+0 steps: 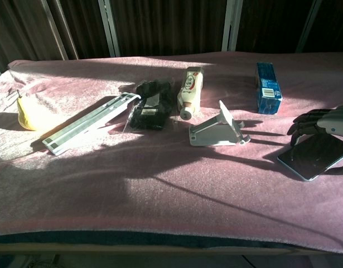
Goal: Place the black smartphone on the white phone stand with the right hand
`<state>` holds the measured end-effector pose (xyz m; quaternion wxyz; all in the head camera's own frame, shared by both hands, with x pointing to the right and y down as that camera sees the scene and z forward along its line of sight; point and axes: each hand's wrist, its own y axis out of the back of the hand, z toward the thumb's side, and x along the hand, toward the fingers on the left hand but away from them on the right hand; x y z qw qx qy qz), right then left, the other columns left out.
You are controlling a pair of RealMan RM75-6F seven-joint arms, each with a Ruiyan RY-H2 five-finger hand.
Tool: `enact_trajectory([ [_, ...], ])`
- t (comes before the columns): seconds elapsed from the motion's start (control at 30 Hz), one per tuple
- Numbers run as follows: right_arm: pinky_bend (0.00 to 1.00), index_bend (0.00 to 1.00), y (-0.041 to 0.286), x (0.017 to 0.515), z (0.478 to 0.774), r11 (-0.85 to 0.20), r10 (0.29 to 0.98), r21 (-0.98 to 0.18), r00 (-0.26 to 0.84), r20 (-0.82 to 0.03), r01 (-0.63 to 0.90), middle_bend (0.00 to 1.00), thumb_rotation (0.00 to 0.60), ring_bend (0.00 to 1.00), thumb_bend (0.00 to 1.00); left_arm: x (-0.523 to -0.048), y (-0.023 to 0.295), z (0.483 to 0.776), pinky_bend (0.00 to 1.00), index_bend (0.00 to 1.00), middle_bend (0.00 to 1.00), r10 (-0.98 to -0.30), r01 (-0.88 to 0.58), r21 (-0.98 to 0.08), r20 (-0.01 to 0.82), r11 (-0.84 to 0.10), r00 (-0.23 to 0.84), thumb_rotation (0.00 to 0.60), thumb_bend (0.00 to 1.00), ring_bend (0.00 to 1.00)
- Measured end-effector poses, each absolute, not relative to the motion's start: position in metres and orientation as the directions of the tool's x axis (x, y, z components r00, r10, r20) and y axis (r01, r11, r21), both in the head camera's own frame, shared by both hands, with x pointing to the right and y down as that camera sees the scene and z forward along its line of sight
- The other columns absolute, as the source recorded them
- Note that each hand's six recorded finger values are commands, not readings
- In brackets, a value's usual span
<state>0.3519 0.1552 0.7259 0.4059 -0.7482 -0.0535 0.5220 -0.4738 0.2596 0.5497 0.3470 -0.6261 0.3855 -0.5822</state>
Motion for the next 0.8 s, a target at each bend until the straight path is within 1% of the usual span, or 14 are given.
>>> enact_trajectory([
  [0.37,0.06,0.39,0.1564,0.3521,0.7266,-0.668,0.504,-0.662,0.448,-0.738,-0.34,0.25,0.6,0.0,0.36,-0.4741,0.2593,0.5494,0.12,0.0,0.0,-0.889,-0.078,-0.886,0.457,-0.458,0.023,0.6,0.36,0.0],
  [0.5,0.08,0.42,0.1574,0.3512,0.728,-0.67,0.501,-0.66,0.448,-0.74,-0.34,0.27,0.6,0.01,0.36,-0.4739,0.2606,0.5492,0.12,0.0,0.0,-0.888,-0.077,-0.885,0.459,-0.459,0.024,0.6,0.36,0.0],
  [0.57,0.1,0.46,0.158,0.3503,0.729,-0.67,0.501,-0.66,0.449,-0.74,-0.339,0.32,0.6,0.05,0.35,-0.4741,0.2606,0.5489,0.12,0.0,0.0,-0.889,-0.078,-0.885,0.458,-0.458,0.023,0.6,0.36,0.0],
  [0.67,0.18,0.58,0.1582,0.349,0.7296,-0.665,0.507,-0.667,0.453,-0.733,-0.336,0.44,0.6,0.19,0.35,-0.475,0.2605,0.5483,0.12,0.0,0.0,-0.89,-0.08,-0.886,0.456,-0.456,0.021,0.6,0.36,0.0],
  [0.7,0.19,0.61,0.1581,0.3486,0.7296,-0.662,0.51,-0.671,0.455,-0.73,-0.335,0.47,0.6,0.22,0.36,-0.4753,0.2604,0.5482,0.12,0.0,0.0,-0.89,-0.081,-0.886,0.456,-0.456,0.021,0.6,0.36,0.0],
  [0.73,0.23,0.66,0.1579,0.3479,0.7295,-0.656,0.515,-0.677,0.457,-0.725,-0.333,0.51,0.6,0.27,0.36,-0.4753,0.2604,0.5482,0.12,0.0,0.0,-0.89,-0.081,-0.886,0.456,-0.456,0.021,0.6,0.36,0.0],
  [0.8,0.26,0.72,0.1583,0.3471,0.7303,-0.65,0.521,-0.683,0.46,-0.719,-0.332,0.56,0.6,0.33,0.36,-0.4752,0.2605,0.5482,0.12,0.0,0.0,-0.89,-0.081,-0.886,0.456,-0.456,0.023,0.6,0.36,0.0],
])
